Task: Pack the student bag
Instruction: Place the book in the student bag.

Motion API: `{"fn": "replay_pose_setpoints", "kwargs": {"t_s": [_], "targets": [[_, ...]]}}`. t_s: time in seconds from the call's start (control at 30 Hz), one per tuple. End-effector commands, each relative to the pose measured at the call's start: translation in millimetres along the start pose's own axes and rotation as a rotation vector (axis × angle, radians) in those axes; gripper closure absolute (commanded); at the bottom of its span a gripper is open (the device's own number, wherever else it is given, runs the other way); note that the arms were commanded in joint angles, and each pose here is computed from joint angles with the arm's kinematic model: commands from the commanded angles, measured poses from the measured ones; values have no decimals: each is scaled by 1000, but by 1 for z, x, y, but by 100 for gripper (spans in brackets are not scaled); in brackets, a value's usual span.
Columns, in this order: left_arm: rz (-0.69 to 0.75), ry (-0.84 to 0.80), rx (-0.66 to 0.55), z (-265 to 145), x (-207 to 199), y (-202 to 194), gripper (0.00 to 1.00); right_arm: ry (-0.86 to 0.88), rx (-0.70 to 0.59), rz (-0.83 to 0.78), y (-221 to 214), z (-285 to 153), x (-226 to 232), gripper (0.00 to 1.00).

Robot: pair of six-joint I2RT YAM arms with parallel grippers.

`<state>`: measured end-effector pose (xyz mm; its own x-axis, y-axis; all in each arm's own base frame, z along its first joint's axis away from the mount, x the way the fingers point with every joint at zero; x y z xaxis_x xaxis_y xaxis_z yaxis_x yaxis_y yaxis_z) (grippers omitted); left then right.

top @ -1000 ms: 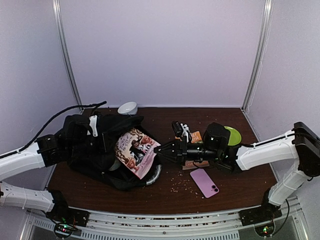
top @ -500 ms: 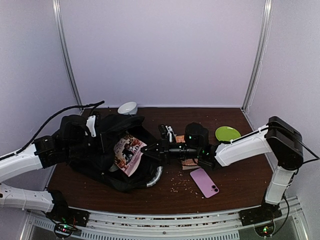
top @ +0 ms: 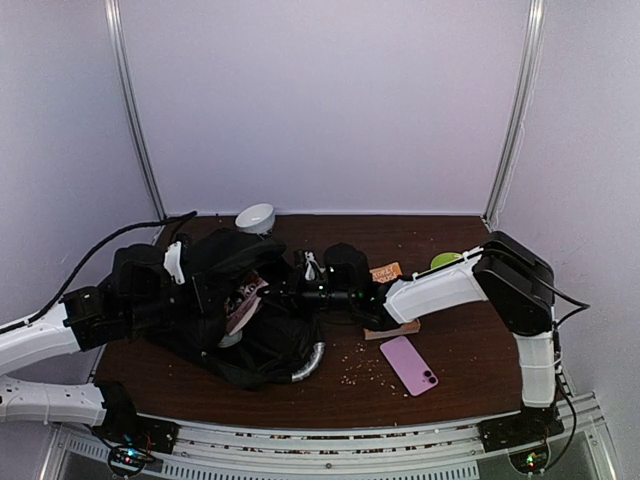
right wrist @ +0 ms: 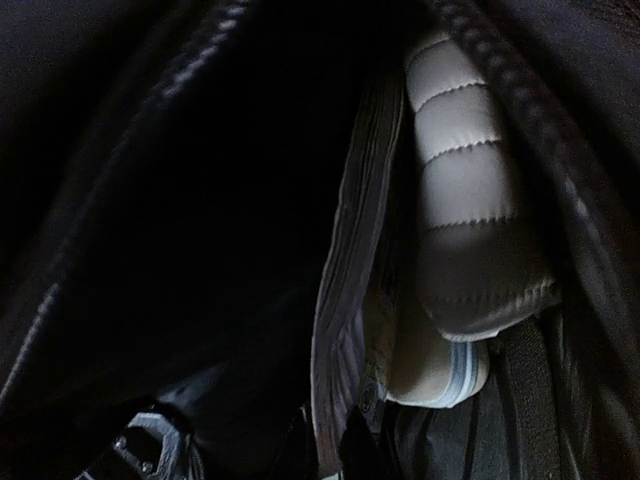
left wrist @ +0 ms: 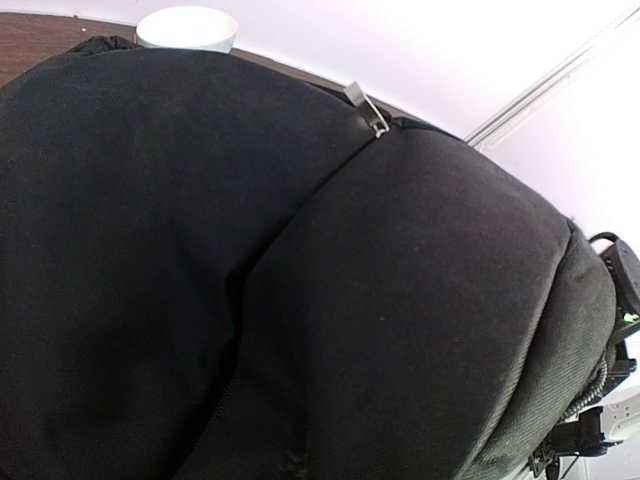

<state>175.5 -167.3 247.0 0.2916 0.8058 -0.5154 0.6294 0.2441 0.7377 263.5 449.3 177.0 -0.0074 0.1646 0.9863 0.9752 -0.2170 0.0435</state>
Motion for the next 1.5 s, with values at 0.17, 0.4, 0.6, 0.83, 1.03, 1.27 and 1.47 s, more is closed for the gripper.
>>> {"fn": "replay_pose_setpoints", "kwargs": {"t_s": [0.17,0.4,0.6,0.83,1.03,1.27,1.47], "targets": [[-132,-134,-223,-15,-27,30,100,-123,-83,15,18,43,-13,100],[-136,-69,-237,-17,-19,29,100,-132,-32,-21,15,33,-3,68],[-102,-15,-253,-18,-17,33,100,-161,-16,-55,5,3,9,45],[-83,-3,-247,-13,-20,36,100,-188,-54,-57,0,-14,6,53],[-87,-22,-246,-11,-29,44,100,-129,-85,-43,-9,1,13,66],[-83,-53,-222,-8,-38,47,100,-52,-105,7,-7,29,17,77],[-80,-80,-227,-11,-42,51,100,-92,-155,27,0,43,10,86]]}}
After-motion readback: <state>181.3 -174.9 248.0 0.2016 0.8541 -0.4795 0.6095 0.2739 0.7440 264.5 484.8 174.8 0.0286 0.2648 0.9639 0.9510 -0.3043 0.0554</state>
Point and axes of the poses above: each gripper's point midway between its finger pads, its own z axis out along the fingers, its own x axis along the line the jaws close on, y = z × x, the point moved 8 cm from there along -z, back along the fingers, and after that the axes turned 5 degrees about z, right-handed, at the moved point
